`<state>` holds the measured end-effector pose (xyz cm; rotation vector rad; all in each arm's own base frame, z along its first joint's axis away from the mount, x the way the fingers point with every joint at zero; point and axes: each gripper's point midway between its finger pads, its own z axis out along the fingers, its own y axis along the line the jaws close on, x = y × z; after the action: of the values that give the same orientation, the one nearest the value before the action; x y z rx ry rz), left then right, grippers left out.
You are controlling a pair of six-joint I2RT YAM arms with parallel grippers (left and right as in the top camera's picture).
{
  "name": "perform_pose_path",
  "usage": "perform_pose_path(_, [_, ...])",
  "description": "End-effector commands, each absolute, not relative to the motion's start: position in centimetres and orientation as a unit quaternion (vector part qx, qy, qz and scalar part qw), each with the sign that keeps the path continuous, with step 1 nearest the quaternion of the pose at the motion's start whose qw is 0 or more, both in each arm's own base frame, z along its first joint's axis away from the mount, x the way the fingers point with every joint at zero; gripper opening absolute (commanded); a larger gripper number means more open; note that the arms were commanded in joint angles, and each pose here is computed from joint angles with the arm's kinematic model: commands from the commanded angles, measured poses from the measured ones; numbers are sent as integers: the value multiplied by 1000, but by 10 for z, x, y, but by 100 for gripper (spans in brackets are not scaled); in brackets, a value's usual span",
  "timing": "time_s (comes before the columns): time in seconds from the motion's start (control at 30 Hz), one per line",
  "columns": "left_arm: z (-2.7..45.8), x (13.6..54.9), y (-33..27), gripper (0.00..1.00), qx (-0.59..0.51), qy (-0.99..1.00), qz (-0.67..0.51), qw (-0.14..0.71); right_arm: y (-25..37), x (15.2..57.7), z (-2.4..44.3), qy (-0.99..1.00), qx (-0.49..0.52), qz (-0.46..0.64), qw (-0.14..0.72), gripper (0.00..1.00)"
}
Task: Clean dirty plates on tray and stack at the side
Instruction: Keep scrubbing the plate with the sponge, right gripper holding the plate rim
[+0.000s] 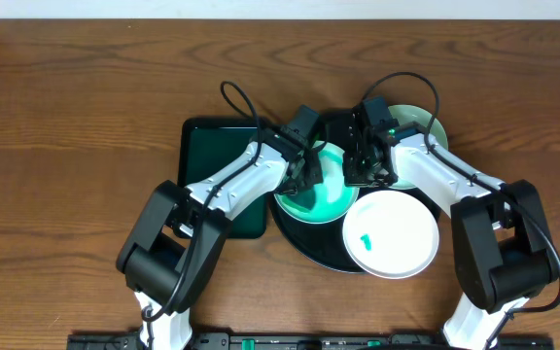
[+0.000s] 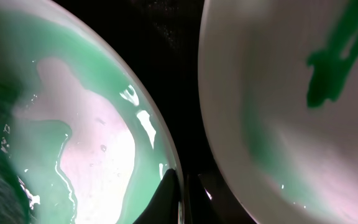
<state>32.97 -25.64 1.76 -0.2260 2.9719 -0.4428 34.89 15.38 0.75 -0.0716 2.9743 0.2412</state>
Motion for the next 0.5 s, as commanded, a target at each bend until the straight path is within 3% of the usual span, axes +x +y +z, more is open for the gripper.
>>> perform_pose_path(0.0, [27, 301, -301, 7, -38, 971, -234, -9, 159, 342, 4, 994, -31, 83, 71, 1])
perform_pose_path(0.3, [89, 345, -269, 7, -52, 968, -202, 136, 160, 342, 4, 994, -31, 83, 71, 1])
perform_pose_path(0.47, [88, 356, -239, 7, -64, 974, -127, 179, 160, 342, 4, 994, -31, 83, 71, 1])
